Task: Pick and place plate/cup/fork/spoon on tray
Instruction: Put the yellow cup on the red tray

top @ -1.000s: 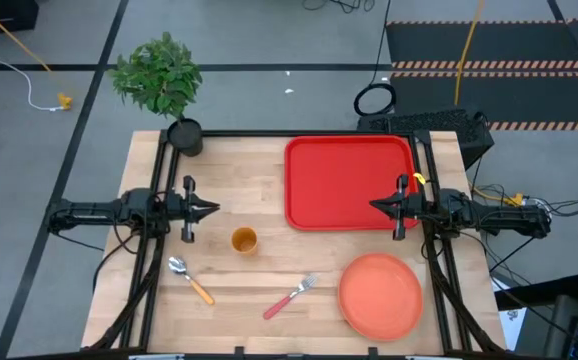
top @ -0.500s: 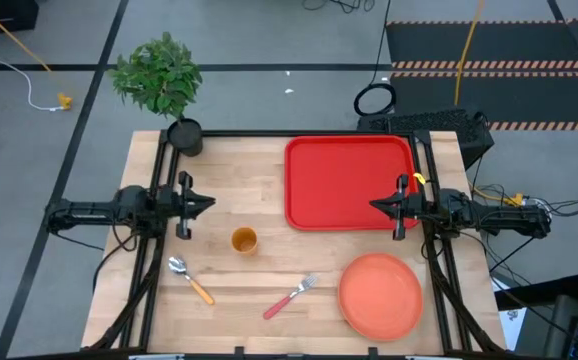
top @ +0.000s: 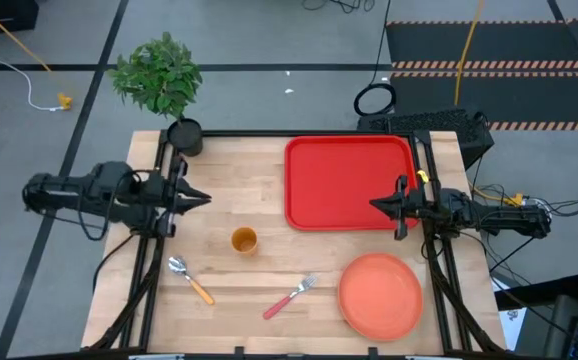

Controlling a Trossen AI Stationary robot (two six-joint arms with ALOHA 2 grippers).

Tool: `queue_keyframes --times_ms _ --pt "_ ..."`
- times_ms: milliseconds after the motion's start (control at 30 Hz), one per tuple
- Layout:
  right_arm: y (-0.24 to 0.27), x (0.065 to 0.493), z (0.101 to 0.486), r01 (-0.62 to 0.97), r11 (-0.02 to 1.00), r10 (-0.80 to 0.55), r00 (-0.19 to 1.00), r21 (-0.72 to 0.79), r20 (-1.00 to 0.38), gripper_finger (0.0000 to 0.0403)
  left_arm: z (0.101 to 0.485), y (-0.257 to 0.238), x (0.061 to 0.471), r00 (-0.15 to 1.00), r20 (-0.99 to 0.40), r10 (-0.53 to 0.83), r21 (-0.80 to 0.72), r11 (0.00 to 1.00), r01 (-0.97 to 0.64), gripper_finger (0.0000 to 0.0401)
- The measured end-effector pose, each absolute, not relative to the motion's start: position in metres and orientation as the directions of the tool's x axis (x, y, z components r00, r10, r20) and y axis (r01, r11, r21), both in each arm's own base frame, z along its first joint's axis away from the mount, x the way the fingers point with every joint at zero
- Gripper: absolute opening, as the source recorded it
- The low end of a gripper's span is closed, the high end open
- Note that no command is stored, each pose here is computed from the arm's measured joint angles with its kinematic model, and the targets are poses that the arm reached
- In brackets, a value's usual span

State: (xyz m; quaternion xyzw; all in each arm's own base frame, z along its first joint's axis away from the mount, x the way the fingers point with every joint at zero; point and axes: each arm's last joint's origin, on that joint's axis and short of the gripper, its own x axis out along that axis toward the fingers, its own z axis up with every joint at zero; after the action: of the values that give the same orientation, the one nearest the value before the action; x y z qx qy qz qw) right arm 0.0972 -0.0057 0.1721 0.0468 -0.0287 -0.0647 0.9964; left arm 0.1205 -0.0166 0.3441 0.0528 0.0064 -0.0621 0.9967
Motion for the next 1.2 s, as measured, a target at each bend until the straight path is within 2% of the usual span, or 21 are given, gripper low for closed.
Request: queue_keyframes --times_ms 133,267,400,667,767,1033,1200 --pt "-0.006 0.097 0.174 0.116 0.976 -0.131 0.989 0.184 0.073 0.0 0.373 -0.03 0.141 0.975 -0.131 -0.181 0.107 0.975 0.196 0.0037" --pt "-0.006 0.097 0.175 0.103 0.949 -0.131 0.989 0.297 0.075 0.0 0.385 -0.047 0.164 0.938 -0.278 -0.206 0.118 0.962 0.246 0.0037" --pt "-0.006 0.097 0.174 0.092 0.914 -0.13 0.989 0.394 0.069 0.0 0.381 -0.065 0.186 0.869 -0.451 -0.202 0.108 0.955 0.278 0.0037" --pt "-0.006 0.097 0.174 0.086 0.897 -0.127 0.99 0.434 0.068 0.0 0.354 -0.099 0.223 0.735 -0.647 -0.204 0.049 0.95 0.307 0.0042" --pt "-0.006 0.097 0.174 0.085 0.893 -0.127 0.99 0.442 0.067 0.0 0.339 -0.107 0.231 0.69 -0.71 -0.141 0.062 0.963 0.261 0.0066" --pt "-0.006 0.097 0.174 0.084 0.893 -0.127 0.99 0.442 0.068 0.0 0.303 -0.117 0.247 0.543 -0.84 -0.019 0.097 0.978 0.183 0.0168" --pt "-0.006 0.097 0.174 0.085 0.894 -0.127 0.99 0.44 0.068 0.0 0.284 -0.12 0.254 0.452 -0.892 0.03 0.123 0.976 0.178 0.0198"
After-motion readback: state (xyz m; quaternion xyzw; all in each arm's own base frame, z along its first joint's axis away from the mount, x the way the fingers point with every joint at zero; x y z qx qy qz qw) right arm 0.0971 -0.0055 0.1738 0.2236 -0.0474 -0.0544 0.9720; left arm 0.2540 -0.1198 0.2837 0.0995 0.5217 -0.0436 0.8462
